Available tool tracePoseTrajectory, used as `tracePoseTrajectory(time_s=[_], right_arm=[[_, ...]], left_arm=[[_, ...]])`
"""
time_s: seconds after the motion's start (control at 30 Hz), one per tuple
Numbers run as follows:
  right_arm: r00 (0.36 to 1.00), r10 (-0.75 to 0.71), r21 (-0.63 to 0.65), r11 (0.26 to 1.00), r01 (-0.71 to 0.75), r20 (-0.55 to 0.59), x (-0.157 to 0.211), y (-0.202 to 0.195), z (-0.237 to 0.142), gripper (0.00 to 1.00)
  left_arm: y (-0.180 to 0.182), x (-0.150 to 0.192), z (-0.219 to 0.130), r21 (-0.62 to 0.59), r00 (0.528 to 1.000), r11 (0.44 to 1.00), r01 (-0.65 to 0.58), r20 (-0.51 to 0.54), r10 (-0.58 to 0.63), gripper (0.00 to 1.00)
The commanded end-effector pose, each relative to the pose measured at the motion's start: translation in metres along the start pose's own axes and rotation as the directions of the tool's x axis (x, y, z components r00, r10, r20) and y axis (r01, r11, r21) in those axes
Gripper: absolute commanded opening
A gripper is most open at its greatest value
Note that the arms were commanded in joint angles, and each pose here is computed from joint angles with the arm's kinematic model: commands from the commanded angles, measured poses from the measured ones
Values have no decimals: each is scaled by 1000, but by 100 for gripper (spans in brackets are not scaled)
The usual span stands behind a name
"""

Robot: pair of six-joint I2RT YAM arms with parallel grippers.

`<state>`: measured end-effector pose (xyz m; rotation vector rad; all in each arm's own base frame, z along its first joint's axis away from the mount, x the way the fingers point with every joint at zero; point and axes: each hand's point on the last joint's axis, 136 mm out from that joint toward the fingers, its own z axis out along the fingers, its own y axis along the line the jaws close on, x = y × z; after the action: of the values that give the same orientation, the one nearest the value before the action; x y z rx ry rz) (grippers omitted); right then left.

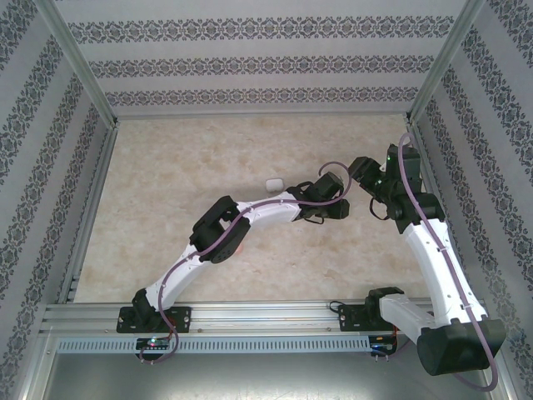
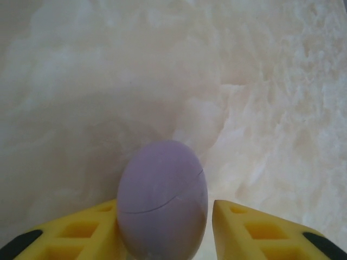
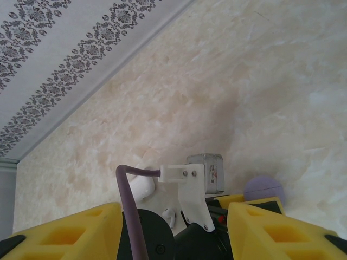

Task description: Insert the wireless bluetooth earbuds into the charging case

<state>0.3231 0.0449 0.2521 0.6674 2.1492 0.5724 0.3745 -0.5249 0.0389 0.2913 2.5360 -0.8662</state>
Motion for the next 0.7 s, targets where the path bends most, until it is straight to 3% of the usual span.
tracePoseTrajectory(time_s=[0.0,0.4,0.67], right_arm=[[1000,20,-14,1000,-20,20,-6,3,-4,55],[999,12,-24,1000,-12,30,-10,8,-13,63],[1000,-7,-32,999,7,2,-6,12,-13,64]], left_arm=[[-3,0,-9,-38,999,998,-45,-11,45,46],[-20,-37,-69,-88,976,977,-194,79,201,51],[-30,-75,-168,-160,910,945,-284,267,318,52]])
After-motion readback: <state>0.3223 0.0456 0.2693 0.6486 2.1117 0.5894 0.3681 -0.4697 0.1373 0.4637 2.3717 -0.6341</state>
